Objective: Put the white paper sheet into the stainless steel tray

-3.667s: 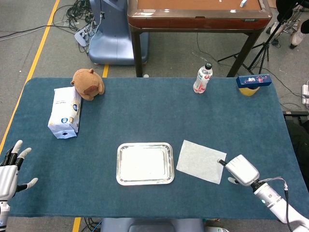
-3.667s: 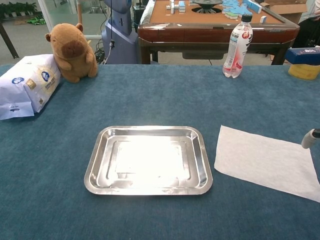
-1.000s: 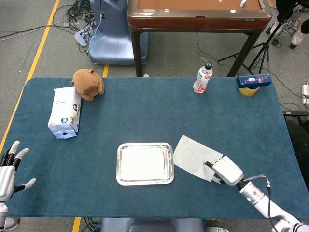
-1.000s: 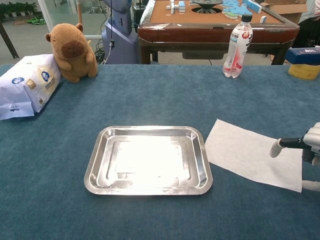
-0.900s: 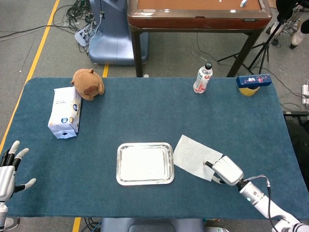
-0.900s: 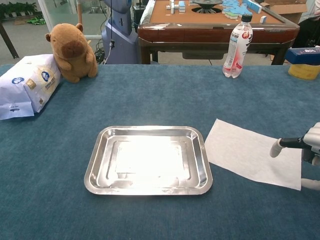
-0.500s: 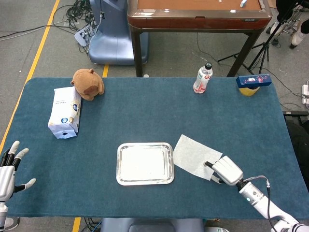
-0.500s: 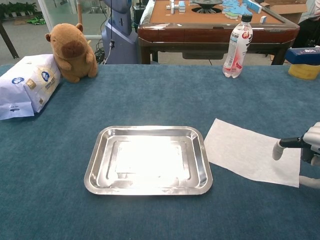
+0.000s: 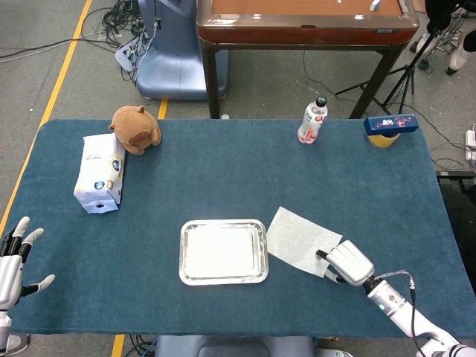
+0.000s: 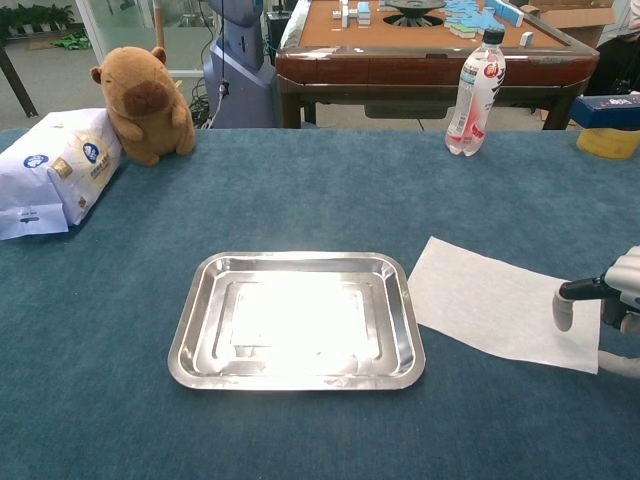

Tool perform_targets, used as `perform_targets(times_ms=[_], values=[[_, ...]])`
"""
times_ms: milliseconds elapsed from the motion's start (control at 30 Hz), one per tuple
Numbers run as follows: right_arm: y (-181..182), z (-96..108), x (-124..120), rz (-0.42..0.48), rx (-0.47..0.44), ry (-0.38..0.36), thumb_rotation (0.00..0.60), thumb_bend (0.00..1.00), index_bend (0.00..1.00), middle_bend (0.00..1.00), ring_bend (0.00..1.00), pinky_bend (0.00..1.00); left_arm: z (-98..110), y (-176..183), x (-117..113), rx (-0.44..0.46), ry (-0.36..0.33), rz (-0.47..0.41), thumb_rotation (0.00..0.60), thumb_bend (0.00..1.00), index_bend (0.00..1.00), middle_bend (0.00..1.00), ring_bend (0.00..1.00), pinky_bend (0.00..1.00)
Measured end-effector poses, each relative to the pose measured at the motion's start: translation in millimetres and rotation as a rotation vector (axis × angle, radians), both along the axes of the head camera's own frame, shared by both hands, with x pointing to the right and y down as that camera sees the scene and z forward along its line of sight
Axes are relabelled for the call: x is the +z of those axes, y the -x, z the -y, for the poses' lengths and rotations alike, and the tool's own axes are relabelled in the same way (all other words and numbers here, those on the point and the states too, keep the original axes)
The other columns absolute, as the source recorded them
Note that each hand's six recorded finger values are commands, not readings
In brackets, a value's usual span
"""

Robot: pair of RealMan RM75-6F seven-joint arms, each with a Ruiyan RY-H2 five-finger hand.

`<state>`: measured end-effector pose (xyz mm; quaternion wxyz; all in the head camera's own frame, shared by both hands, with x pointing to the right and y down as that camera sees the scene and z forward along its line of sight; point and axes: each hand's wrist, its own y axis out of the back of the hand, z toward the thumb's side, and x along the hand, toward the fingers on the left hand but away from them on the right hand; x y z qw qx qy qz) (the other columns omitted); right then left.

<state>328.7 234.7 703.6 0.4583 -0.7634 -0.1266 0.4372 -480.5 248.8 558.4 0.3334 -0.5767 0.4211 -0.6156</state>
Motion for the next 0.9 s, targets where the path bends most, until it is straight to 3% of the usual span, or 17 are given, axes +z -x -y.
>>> perform_targets(times_ms=[900], values=[[1.6,4.7,-0.1,0.014,0.039,-0.001,0.6,0.47,0.55,1.0,1.0,1.0,0.0,0.3,-1.6,-0.001,-0.004,-0.001,0.6,0.0,0.18,0.0,0.0,0.32]])
